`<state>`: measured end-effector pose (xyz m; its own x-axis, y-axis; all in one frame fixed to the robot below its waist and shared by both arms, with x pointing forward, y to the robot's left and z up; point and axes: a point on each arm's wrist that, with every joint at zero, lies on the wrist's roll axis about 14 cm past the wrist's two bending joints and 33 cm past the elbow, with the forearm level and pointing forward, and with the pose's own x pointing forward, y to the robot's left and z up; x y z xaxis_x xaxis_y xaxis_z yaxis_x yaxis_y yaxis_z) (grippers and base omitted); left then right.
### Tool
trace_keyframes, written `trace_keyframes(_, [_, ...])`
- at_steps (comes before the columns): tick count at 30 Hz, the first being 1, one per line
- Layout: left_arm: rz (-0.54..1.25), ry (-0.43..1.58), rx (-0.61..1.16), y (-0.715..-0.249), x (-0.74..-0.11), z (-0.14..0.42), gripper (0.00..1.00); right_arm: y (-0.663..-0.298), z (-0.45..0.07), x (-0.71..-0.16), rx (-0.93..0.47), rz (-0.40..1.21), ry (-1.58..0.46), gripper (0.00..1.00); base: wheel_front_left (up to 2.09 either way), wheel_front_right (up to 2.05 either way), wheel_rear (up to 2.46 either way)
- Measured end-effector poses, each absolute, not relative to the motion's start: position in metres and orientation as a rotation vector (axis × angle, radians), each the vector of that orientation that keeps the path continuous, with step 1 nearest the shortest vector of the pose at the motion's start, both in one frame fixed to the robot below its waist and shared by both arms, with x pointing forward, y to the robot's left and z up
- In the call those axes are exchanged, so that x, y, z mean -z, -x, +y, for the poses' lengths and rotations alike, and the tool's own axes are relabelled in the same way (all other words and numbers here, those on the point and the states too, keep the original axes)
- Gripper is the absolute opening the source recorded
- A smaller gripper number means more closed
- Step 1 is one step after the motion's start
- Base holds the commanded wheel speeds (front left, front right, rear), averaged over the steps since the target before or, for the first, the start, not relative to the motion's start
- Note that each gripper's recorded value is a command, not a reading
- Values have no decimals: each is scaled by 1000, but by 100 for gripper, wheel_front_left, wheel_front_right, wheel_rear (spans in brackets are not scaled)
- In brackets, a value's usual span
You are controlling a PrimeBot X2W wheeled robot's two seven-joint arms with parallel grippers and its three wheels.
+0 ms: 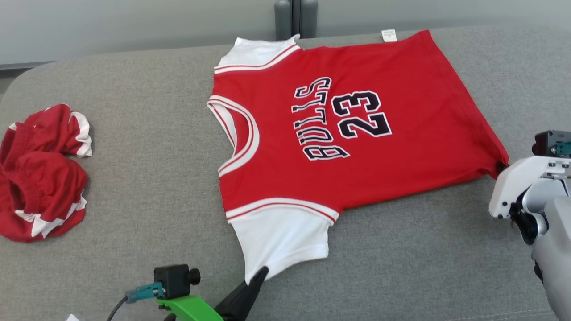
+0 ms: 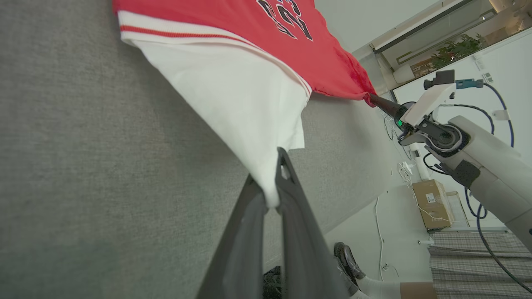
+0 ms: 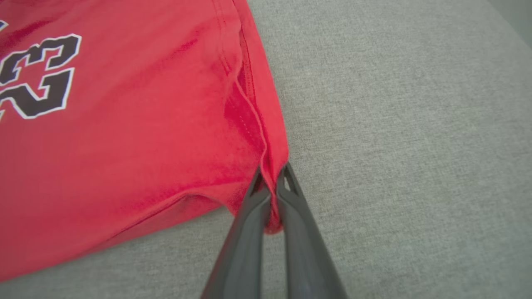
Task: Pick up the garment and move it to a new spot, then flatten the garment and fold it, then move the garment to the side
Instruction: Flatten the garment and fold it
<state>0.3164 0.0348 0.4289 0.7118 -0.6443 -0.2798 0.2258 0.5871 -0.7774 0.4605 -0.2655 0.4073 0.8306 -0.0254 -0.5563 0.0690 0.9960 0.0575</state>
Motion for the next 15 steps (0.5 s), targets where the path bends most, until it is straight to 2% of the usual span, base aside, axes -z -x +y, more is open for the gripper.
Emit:
trace_keyframes(4, [625,803,537,-296,-430,36,0,-436,-274,-396,75,653,-73,0,0,0,0])
trace_keyframes(12, [555,768,480,-305,-437,51,0,-401,-264,-377,80,772,-91,0,0,0,0])
trace_keyframes(15, [520,754,476,-313,-443,54,0,-398,-261,-385,85,750,-102,0,0,0,0])
